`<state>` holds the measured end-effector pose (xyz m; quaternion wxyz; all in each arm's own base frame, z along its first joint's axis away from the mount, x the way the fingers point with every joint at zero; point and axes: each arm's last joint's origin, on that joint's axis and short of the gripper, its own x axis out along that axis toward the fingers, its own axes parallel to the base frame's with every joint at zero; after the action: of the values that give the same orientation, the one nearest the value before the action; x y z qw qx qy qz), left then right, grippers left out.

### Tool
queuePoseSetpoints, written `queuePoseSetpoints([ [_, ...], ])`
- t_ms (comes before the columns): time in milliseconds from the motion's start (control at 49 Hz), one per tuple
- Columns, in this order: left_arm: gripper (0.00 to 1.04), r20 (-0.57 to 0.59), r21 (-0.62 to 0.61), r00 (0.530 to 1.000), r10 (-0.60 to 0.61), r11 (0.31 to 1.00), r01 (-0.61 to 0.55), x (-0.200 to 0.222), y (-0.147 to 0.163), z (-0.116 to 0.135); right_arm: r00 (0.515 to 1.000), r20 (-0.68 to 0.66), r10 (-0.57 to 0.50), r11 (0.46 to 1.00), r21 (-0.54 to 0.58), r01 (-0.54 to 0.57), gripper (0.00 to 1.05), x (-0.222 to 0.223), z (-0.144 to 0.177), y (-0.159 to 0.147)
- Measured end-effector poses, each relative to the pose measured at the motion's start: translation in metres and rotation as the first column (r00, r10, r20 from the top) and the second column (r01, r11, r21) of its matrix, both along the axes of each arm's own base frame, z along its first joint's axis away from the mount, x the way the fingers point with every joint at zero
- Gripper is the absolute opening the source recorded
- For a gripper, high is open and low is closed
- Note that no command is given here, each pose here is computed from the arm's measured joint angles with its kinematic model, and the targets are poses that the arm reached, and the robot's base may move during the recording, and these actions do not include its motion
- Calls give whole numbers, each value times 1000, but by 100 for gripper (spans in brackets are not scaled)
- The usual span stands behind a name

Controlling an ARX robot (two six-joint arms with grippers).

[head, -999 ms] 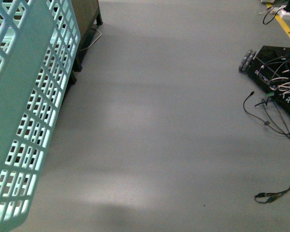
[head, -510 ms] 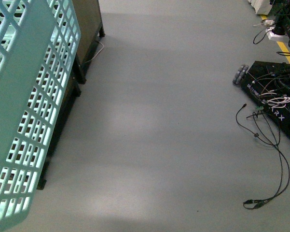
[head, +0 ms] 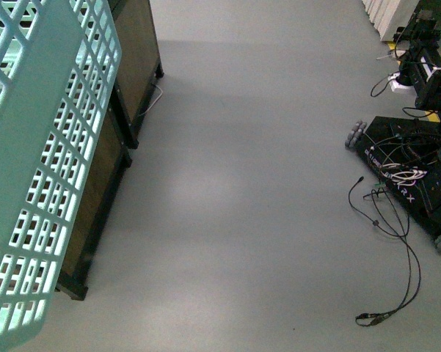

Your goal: Pick lemon and mango into basket

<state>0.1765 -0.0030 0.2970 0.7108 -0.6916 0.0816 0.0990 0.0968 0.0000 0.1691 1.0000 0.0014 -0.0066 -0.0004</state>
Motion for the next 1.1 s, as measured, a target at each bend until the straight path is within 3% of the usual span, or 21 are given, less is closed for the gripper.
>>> queuePoseSetpoints([
  [1101,6,-1,1,1000,0,1000,0,0,0,0,1000,0,1,1000,0,-1,96,0,0,0],
])
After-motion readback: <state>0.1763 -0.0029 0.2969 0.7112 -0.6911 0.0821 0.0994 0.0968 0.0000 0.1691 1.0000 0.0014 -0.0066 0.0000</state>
